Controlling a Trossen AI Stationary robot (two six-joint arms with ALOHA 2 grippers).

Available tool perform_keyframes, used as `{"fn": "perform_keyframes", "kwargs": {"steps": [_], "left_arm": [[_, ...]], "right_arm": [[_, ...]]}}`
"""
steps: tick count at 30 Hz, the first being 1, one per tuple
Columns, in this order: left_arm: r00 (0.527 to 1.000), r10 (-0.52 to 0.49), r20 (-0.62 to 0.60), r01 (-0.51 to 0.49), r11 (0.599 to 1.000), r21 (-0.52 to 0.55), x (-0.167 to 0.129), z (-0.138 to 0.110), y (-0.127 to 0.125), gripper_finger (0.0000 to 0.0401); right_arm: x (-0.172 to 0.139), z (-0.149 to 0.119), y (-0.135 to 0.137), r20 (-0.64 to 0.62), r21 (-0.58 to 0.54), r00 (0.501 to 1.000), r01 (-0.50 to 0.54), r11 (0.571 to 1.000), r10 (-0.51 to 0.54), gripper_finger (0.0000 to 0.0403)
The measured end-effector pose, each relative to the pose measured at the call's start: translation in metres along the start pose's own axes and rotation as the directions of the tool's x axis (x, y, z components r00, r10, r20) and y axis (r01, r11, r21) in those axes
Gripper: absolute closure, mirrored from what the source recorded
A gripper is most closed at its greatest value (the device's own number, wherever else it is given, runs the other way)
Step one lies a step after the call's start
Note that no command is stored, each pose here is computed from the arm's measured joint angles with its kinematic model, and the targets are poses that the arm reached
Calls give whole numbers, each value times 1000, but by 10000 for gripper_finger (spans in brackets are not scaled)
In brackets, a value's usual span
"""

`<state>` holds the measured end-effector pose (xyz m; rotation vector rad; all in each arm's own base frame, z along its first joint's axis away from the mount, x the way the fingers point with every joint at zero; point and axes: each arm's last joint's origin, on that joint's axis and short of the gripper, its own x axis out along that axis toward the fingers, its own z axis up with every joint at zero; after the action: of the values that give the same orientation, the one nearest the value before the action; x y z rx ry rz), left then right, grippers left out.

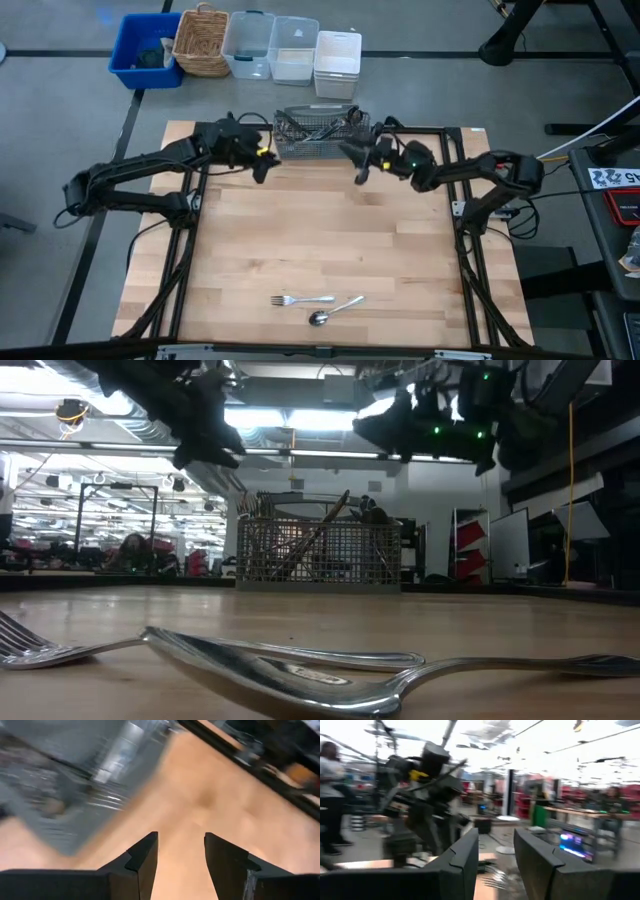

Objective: Sort silverware
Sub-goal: Put the silver fork into the dishwasher utensil holder

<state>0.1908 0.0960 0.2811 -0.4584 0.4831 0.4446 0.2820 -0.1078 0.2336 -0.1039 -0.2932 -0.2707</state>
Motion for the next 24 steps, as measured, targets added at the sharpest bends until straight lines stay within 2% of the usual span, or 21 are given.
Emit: {"fn": "perform_keyframes", "kwargs": {"steps": [5,10,15,18,21,24], "left_arm": [[982,-164,-89,167,986,27,1,-13,-29,253],[938,-303,-169,320,944,81,-4,-30,-67,253],[882,-381,-278,426,896,124,-7,-56,-104,253],[832,-403,-380,486,861,151,-5,-79,-126,253],[777,-402,-485,506,857,101,-3,-104,-146,253],[729,-384,-567,441,897,-40,-3,-128,-161,253]], "right_arm": [[1,2,31,7,31,995,-98,995,97,276],[0,2,61,-14,71,985,-173,982,175,276],[-3,6,88,-3,184,977,-210,960,214,276],[-3,11,104,10,241,965,-258,936,263,276],[-3,16,120,23,304,951,-301,904,309,276],[-5,22,135,36,359,935,-341,869,352,276]]}}
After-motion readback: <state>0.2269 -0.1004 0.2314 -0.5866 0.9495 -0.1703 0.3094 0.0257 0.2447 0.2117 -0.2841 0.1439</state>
